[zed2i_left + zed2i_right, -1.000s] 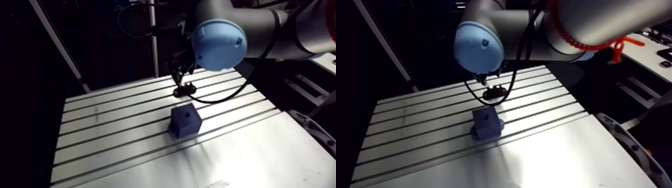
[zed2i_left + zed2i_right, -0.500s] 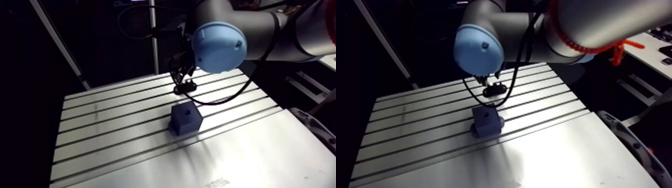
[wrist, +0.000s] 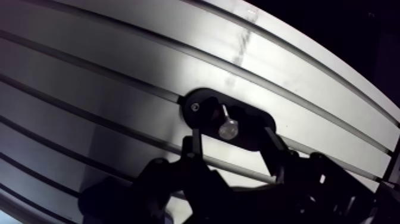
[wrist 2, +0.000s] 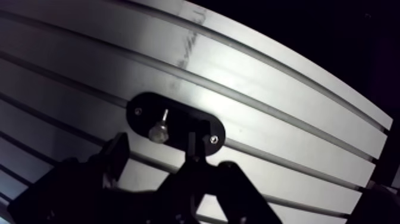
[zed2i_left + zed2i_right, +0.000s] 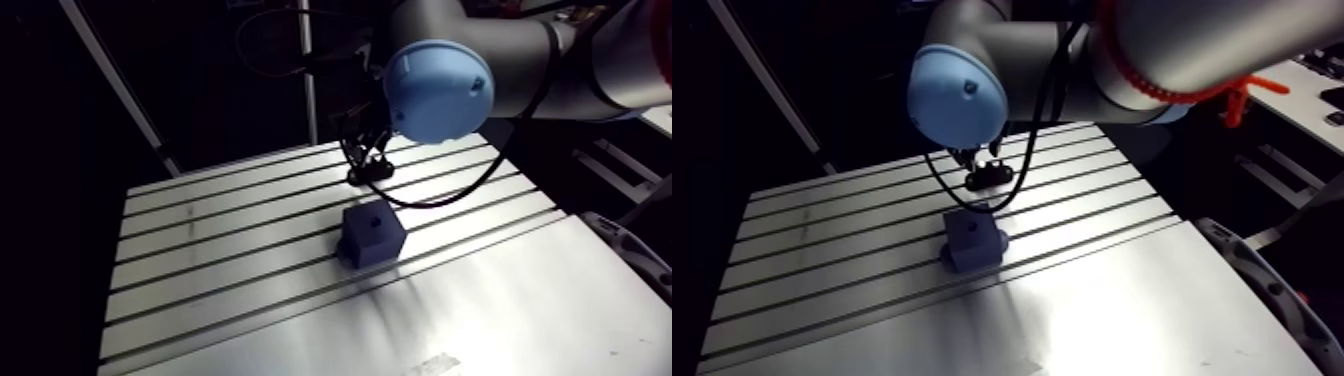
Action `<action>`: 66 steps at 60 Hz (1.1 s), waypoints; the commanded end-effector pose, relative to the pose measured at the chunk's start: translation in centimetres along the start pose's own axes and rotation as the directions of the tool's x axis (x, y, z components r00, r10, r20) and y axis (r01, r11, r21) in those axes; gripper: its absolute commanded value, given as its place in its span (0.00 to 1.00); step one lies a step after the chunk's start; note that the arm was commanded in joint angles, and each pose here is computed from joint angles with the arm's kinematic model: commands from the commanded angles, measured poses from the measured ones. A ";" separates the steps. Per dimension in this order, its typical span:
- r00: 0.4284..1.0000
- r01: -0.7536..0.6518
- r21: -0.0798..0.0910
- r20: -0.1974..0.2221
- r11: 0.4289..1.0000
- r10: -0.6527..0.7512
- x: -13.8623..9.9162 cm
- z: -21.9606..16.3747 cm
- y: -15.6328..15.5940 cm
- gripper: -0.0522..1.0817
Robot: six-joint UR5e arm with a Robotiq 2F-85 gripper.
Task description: Pick up the M10 bolt and insert it into the hex recess until seated.
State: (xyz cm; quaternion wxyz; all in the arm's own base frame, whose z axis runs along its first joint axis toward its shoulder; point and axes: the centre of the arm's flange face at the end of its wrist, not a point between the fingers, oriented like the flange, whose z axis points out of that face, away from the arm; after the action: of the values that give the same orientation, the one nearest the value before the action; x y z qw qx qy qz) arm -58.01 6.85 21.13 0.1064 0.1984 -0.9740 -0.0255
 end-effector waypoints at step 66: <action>1.000 -0.012 0.007 0.004 1.000 0.012 0.3 0.7 0.1 0.52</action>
State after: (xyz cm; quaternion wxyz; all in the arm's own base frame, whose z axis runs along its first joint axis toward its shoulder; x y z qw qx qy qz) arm -58.34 6.84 20.36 0.1023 0.1940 -0.9754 -0.0215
